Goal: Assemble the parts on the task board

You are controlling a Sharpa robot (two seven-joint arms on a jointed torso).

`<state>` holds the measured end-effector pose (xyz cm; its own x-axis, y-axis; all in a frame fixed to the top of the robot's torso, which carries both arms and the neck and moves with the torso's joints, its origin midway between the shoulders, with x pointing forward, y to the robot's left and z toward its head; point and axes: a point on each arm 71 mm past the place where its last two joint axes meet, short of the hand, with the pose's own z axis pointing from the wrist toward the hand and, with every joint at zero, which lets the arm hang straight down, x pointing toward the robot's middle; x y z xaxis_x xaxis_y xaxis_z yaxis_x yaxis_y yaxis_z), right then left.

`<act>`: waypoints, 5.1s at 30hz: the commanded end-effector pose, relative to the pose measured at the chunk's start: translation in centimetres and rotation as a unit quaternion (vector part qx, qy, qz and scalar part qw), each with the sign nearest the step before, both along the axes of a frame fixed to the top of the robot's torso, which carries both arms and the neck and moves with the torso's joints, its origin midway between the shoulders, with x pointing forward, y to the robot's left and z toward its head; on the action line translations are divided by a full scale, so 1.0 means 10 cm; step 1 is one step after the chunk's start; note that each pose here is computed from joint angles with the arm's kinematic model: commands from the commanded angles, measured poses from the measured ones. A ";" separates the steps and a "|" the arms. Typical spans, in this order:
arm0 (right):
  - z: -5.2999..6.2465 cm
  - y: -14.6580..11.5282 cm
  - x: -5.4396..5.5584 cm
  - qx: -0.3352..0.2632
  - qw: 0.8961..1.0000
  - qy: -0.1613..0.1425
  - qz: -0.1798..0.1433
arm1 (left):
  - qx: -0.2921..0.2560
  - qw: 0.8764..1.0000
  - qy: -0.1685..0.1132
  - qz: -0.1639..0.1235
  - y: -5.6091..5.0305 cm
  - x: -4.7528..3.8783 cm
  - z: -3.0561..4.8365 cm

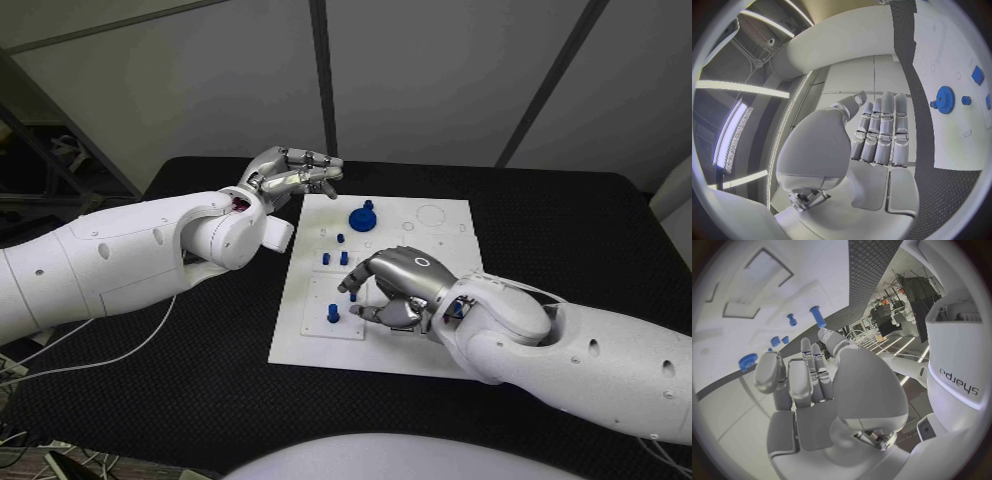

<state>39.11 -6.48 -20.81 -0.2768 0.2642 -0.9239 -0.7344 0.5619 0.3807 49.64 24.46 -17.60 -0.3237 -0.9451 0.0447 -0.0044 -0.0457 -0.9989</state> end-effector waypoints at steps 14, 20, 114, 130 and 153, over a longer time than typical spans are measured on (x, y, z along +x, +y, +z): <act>0.13 -1.16 0.09 -0.012 0.968 0.145 -0.203 | -0.006 1.000 0.000 -0.004 -0.01 0.001 -0.001; 0.11 -1.38 0.08 -0.040 0.956 0.144 -0.251 | -0.009 1.000 0.000 -0.008 -0.03 -0.004 -0.001; -0.24 -0.96 -0.24 -0.026 0.946 0.166 -0.276 | -0.009 1.000 0.011 -0.010 0.00 -0.022 -0.090; -0.35 -0.70 -0.17 -0.052 0.947 0.194 -0.249 | -0.009 1.000 0.012 -0.011 -0.01 -0.027 -0.088; -0.38 -0.66 -0.12 -0.047 0.947 0.192 -0.254 | -0.008 1.000 0.012 -0.010 0.01 -0.032 -0.085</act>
